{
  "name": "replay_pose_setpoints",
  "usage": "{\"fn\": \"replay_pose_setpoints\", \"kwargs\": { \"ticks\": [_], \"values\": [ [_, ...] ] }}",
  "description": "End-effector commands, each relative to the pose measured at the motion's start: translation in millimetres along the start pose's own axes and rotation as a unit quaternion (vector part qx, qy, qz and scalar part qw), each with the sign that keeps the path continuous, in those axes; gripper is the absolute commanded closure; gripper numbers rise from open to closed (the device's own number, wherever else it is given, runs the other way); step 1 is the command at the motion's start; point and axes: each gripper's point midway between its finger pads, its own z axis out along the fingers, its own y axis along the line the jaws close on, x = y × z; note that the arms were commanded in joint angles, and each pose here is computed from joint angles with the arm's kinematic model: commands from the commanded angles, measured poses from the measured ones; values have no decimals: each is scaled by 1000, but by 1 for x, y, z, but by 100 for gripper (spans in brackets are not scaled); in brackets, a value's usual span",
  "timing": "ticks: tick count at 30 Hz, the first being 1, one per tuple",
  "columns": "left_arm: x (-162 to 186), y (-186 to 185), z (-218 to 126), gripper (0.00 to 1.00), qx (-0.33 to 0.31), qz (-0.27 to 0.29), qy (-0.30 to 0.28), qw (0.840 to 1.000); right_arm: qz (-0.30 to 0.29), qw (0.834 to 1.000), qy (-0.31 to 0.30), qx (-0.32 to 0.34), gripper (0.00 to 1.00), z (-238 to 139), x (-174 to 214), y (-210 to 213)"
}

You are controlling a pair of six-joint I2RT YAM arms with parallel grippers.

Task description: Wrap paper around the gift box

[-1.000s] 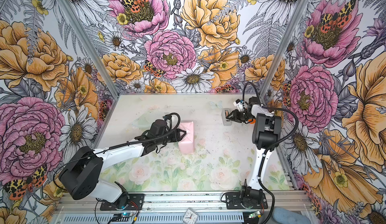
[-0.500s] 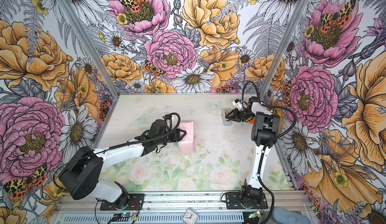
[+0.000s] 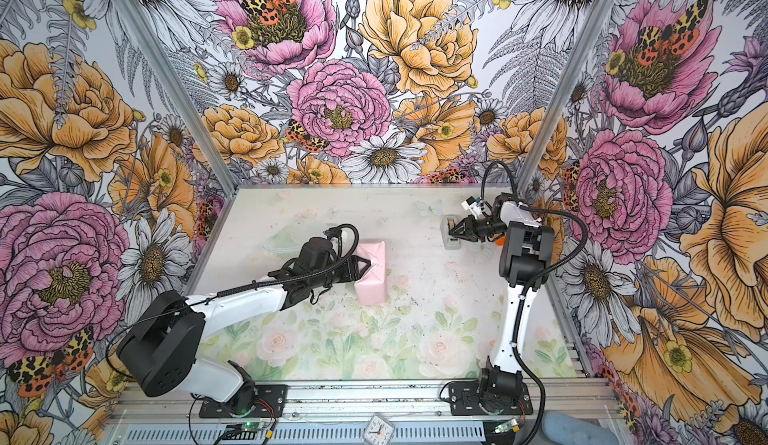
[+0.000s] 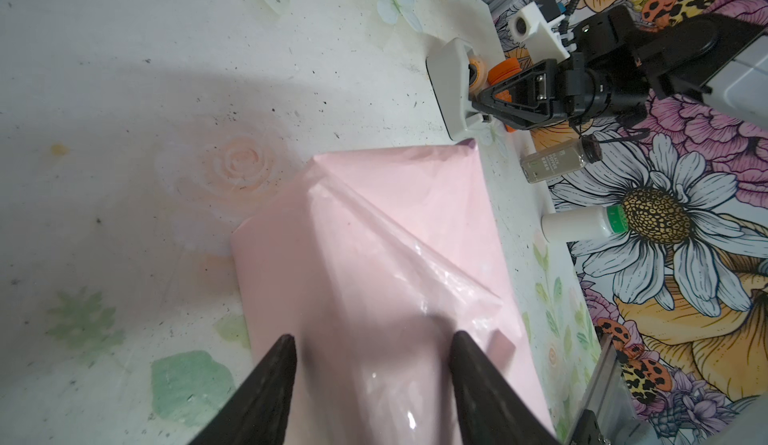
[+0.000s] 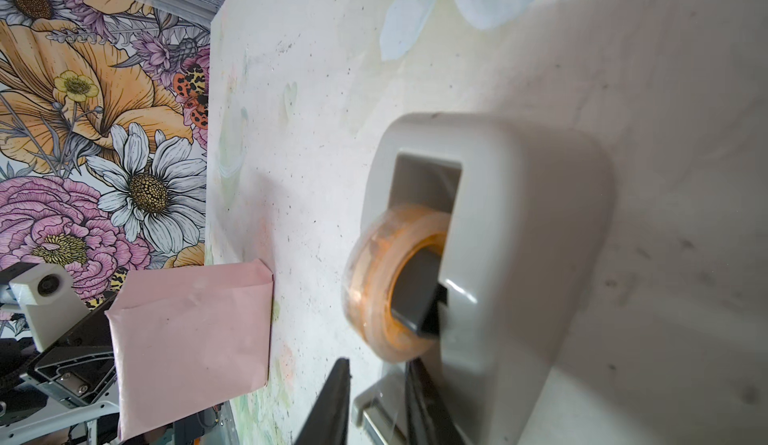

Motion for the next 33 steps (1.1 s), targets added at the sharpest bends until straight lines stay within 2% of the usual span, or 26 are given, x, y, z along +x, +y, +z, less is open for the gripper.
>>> {"fn": "replay_pose_setpoints", "kwargs": {
  "ticks": [1,15,33],
  "values": [
    [25,35,2,40,-69,-1,36,997,20,999,23,-16,76,12,13,-6],
    [25,33,4,40,-69,6,37,997,30,998,11,-55,82,12,11,-2],
    [21,32,0,40,-70,10,30,997,15,998,3,-63,87,7,6,7]
  ]
}}
